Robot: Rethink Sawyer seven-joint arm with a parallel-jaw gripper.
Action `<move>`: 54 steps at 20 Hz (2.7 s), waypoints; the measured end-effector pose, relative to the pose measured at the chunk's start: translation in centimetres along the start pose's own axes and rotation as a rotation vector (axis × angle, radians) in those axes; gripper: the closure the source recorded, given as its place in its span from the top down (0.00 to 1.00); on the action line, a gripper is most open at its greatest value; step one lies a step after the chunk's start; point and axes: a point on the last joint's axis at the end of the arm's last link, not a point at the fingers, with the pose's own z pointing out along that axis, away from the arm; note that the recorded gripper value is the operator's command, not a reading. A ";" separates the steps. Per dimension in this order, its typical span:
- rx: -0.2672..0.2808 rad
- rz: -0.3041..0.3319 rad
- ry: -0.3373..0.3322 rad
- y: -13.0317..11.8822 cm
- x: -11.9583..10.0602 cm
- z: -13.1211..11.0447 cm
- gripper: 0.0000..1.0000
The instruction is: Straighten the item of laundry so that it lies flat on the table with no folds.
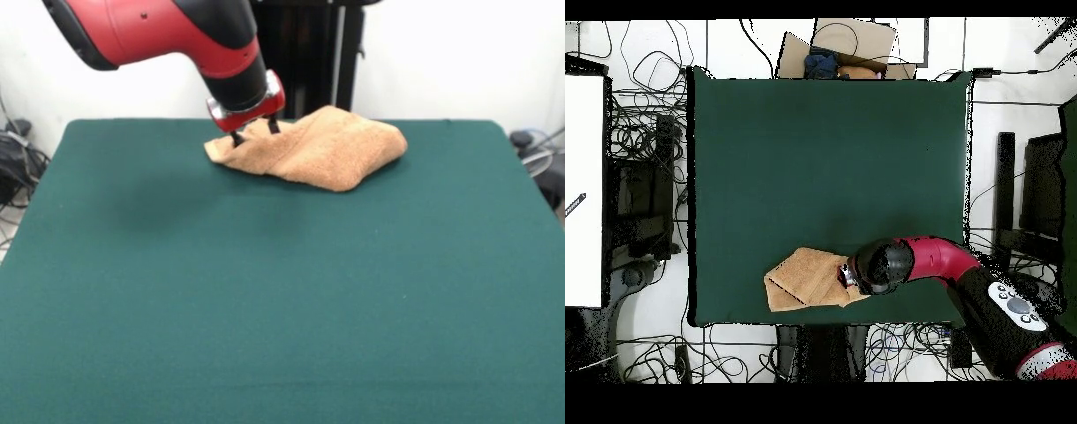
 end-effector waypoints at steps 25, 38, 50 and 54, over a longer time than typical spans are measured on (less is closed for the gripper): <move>0.014 0.007 -0.206 -1.2 -2.8 -1.7 1.00; 0.140 -0.076 -0.295 0.9 -6.2 -4.2 1.00; 0.293 -0.183 -0.410 9.1 -12.7 -9.8 1.00; 0.328 -0.204 -0.427 11.8 -13.9 -10.9 1.00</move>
